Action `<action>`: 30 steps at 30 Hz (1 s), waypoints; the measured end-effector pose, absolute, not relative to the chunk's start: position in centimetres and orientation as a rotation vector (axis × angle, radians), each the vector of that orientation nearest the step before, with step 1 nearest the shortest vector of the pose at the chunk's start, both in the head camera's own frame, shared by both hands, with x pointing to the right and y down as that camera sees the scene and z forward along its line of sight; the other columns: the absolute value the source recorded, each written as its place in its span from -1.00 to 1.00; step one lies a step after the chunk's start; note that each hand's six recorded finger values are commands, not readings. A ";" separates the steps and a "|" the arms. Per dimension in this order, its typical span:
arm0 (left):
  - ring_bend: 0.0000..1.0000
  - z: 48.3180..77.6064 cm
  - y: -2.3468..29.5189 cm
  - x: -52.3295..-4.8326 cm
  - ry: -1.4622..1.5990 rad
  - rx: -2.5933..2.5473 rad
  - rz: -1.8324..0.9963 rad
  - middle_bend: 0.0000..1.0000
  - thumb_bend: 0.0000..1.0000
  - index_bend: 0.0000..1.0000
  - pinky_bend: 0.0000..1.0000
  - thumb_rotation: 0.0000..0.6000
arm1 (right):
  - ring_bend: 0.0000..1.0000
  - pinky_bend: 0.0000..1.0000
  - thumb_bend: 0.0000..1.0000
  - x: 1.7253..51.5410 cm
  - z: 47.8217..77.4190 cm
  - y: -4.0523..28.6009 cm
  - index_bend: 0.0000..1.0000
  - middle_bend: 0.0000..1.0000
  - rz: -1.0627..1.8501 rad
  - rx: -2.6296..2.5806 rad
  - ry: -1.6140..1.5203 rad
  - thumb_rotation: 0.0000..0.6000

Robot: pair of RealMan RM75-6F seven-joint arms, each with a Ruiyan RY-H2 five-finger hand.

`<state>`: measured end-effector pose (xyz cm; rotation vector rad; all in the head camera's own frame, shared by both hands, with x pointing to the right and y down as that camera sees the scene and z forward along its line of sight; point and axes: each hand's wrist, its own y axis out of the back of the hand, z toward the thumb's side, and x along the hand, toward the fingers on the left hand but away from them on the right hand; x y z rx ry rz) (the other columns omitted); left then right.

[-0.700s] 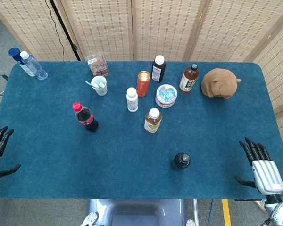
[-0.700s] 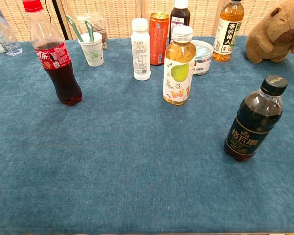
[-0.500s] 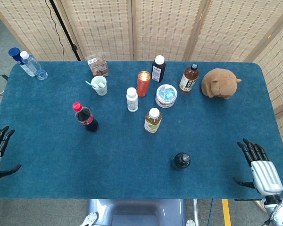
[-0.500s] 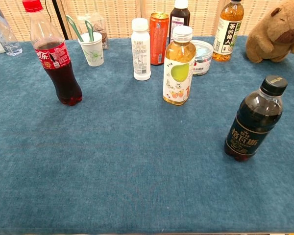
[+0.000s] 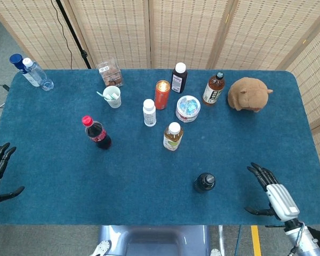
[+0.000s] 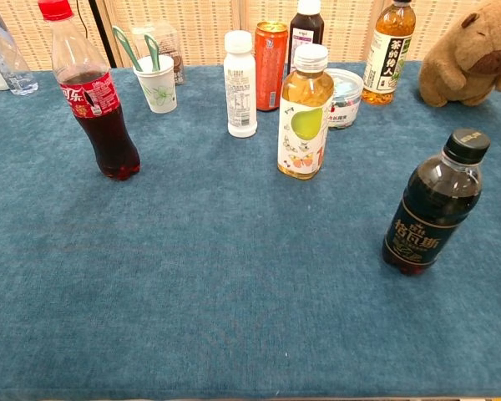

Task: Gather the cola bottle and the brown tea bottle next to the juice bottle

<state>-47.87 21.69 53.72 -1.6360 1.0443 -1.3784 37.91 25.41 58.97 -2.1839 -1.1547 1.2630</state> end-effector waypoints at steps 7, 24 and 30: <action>-1.00 53.6 21.6 -48.1 1.058 -1.635 -1.384 -1.00 -1.00 -1.00 -1.00 1.00 | -1.00 -1.00 -1.00 35.8 61.5 25.5 -1.00 -1.00 1.195 -2.289 -1.147 1.00; -1.00 53.7 21.4 -48.7 1.089 -1.624 -1.404 -1.00 -1.00 -1.00 -1.00 1.00 | -1.00 -0.96 -1.00 31.2 65.8 23.2 -1.00 -1.00 1.101 -2.464 -1.247 1.00; -1.00 53.7 21.3 -48.9 1.099 -1.622 -1.412 -1.00 -1.00 -1.00 -1.00 1.00 | -0.91 -0.60 -1.00 29.4 66.6 23.1 -0.93 -0.79 1.058 -2.505 -1.288 1.00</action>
